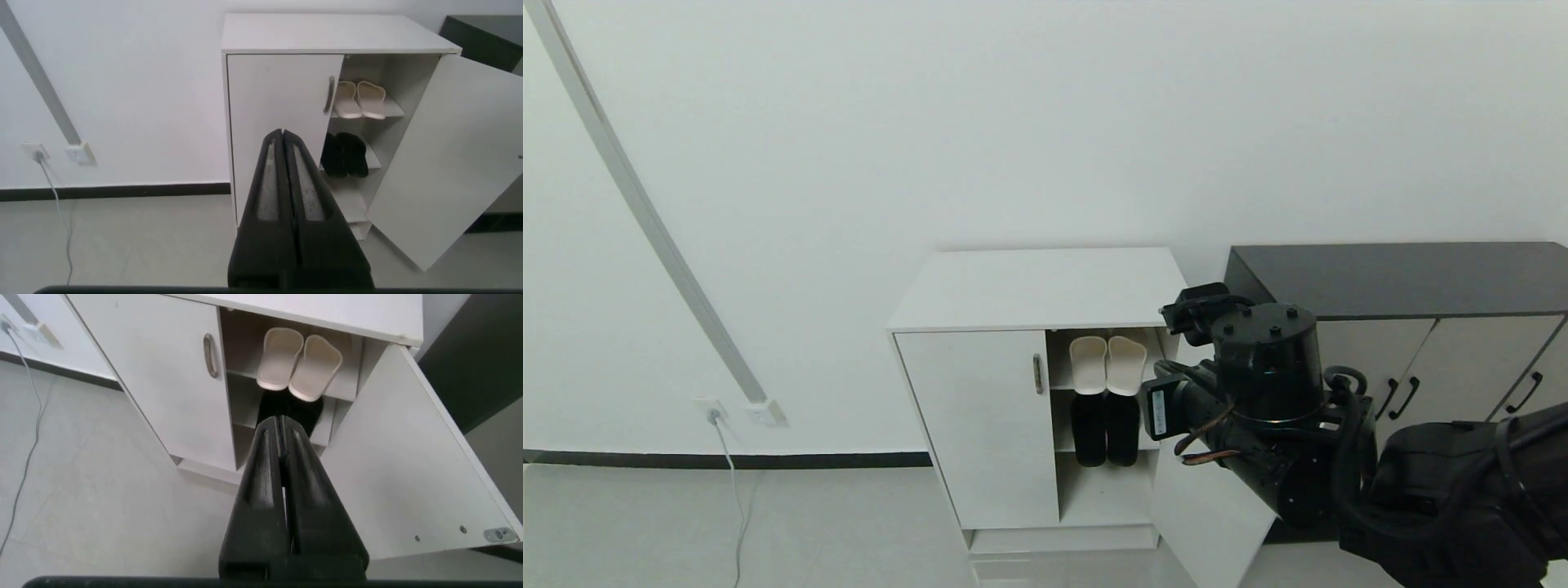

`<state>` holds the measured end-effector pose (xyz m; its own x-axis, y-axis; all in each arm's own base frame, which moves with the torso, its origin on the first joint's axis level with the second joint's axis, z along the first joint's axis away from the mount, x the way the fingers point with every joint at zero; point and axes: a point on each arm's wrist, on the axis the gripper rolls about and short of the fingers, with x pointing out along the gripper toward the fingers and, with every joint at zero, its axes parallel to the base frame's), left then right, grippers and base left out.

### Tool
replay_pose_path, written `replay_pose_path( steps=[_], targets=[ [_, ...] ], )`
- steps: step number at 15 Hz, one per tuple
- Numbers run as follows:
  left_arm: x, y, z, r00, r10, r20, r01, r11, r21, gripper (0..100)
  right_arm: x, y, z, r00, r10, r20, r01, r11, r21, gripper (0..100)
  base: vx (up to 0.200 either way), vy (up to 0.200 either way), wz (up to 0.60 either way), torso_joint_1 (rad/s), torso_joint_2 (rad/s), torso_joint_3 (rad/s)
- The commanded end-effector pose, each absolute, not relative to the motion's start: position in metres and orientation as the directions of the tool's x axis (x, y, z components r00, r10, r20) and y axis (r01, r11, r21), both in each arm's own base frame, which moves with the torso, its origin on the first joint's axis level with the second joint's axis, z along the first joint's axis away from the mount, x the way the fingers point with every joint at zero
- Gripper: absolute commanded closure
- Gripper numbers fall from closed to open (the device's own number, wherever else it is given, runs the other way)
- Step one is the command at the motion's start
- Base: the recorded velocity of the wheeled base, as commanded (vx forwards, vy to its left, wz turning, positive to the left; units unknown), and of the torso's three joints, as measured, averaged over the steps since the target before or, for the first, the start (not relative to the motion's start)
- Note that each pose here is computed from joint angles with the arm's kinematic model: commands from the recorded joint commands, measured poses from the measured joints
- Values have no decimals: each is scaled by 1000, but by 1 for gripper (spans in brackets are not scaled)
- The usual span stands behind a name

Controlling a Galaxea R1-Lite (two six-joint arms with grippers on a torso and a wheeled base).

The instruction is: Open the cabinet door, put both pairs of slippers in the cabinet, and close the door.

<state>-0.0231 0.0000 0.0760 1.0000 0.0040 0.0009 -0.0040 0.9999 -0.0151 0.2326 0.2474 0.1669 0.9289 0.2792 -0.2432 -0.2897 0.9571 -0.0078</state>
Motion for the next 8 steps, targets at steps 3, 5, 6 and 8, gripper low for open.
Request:
replay_pose_path(
  steps=[3,5,6,8],
  targets=[
    [-23,0,76,1000,5,-2,-5,1000,-15,100,234,245,167,931,271,-243,-282,959,-9,100,0,0,0,0,0,0],
    [-23,0,76,1000,5,-2,-5,1000,-15,100,235,245,166,931,269,-245,-282,959,-18,100,0,0,-300,1,1,-1],
    [-23,0,75,1000,3,-3,-3,1000,-15,100,234,244,165,931,269,-249,-283,959,-25,100,0,0,-600,-2,-2,-2],
    [-23,0,76,1000,5,0,-5,1000,-15,100,234,244,166,931,269,-248,-283,959,-24,100,0,0,-600,0,-7,9]
  ],
)
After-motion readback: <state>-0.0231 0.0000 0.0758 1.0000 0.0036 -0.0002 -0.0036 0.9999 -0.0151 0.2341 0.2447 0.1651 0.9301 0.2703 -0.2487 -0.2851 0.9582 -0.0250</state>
